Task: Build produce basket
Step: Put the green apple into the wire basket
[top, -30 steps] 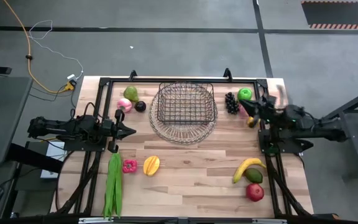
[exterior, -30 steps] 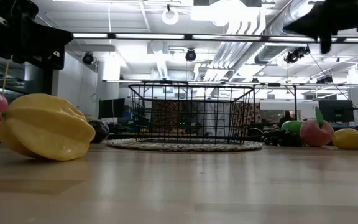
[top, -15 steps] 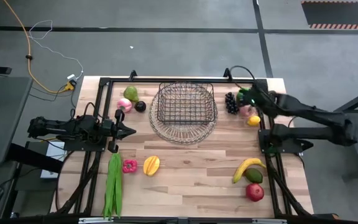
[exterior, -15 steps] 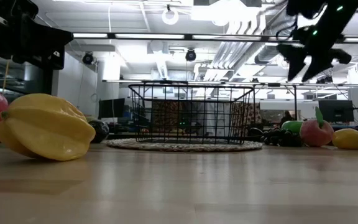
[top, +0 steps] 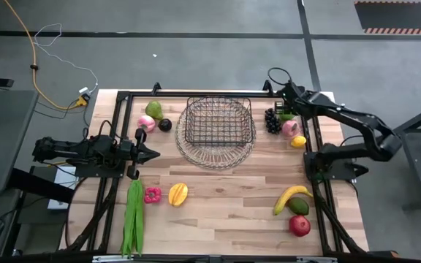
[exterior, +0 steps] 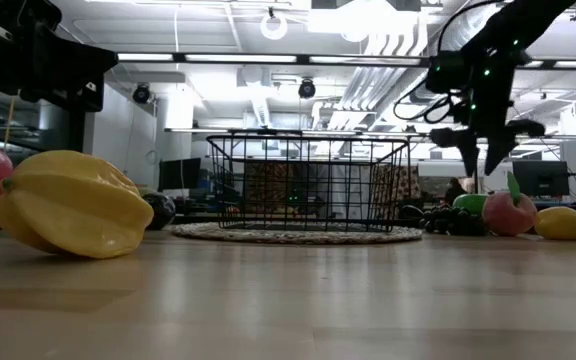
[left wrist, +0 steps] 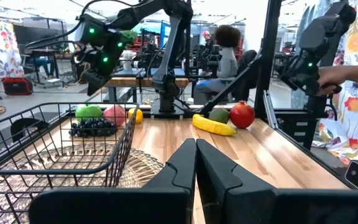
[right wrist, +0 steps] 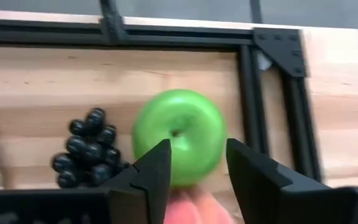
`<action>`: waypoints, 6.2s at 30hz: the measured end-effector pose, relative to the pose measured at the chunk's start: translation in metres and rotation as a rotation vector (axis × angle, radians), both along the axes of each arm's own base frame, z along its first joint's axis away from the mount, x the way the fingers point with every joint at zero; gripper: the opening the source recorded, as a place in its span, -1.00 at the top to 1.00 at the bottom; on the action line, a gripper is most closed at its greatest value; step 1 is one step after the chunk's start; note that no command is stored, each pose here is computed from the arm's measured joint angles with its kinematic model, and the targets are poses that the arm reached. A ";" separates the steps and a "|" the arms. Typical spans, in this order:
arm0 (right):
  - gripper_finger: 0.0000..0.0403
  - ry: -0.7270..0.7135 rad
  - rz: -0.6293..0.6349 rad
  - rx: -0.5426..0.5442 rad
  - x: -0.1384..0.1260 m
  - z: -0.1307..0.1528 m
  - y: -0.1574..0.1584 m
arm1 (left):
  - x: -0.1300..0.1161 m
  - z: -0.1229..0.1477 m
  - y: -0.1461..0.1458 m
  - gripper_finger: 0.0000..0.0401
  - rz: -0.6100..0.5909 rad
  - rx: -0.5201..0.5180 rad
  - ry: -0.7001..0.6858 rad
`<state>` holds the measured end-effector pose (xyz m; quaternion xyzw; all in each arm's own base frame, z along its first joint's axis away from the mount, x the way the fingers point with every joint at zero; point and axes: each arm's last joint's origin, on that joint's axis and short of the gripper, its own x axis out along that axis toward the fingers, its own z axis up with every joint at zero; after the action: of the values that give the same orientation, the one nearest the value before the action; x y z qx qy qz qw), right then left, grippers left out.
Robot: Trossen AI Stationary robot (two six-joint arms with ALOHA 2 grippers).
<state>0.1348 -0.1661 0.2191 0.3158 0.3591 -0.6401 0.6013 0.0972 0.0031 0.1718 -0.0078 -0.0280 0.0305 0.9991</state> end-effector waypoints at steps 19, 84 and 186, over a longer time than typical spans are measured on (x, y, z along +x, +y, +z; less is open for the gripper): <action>0.55 0.048 -0.023 0.016 0.018 -0.033 -0.023 | 0.000 0.000 0.000 1.00 0.000 0.000 0.001; 0.36 -0.077 -0.380 -0.136 0.007 -0.044 -0.010 | 0.000 0.000 0.000 1.00 0.000 0.000 0.001; 1.00 0.027 1.099 -0.046 0.183 0.054 0.043 | 0.000 0.000 0.002 1.00 0.077 -0.012 0.000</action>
<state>0.3179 -0.1230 0.2733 0.0603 0.4650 -0.2436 0.8490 0.0969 0.0054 0.1718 -0.0127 -0.0283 0.0692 0.9971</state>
